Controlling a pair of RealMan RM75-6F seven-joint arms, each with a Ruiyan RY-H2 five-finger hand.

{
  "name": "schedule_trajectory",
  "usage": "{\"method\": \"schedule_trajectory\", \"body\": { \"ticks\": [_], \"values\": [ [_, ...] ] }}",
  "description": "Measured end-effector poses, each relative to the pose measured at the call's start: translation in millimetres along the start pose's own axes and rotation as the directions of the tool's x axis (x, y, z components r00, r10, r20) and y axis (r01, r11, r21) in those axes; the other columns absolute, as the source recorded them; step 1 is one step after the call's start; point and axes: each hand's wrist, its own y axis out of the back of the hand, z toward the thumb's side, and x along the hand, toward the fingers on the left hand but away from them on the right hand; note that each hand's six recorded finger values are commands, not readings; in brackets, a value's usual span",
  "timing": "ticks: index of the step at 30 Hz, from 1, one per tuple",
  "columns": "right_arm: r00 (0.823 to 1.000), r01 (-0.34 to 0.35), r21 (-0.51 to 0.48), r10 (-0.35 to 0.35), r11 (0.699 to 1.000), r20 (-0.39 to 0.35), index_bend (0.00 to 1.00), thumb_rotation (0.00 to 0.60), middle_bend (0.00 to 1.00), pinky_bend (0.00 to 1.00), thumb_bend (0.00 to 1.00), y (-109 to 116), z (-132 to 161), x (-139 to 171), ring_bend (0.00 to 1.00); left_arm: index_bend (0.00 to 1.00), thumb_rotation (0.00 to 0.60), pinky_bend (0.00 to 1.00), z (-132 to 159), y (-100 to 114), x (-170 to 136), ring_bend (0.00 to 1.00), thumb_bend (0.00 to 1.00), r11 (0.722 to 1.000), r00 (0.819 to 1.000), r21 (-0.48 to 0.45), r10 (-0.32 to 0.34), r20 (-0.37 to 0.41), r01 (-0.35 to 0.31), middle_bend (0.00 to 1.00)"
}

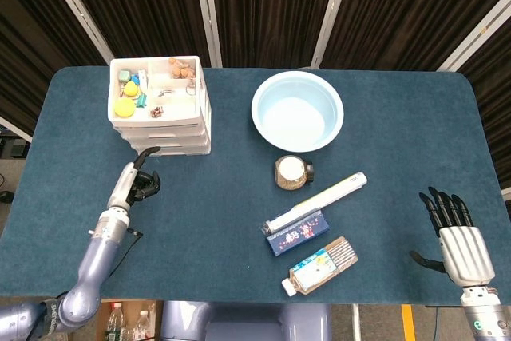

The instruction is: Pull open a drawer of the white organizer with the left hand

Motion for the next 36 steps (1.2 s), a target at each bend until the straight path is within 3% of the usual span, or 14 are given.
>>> {"method": "schedule_trajectory", "body": {
  "ticks": [15, 36],
  "values": [
    [1.0, 0.0, -0.011, 0.0, 1.0, -0.004, 0.0, 0.6, 0.0, 0.0, 0.07, 1.0, 0.6, -0.6, 0.0, 0.14, 0.6, 1.0, -0.2, 2.5, 31.1, 0.95, 0.72, 0.996, 0.996, 0.027, 0.087, 0.011, -0.087, 1.0],
    [1.0, -0.001, -0.014, 0.001, 1.0, -0.009, 0.0, 0.6, 0.0, 0.0, 0.07, 1.4, 0.3, -0.3, 0.0, 0.2, 0.6, 1.0, 3.2, -17.3, 50.9, 0.95, 0.72, 0.996, 0.998, -0.061, 0.067, -0.001, -0.067, 1.0]
  ]
}}
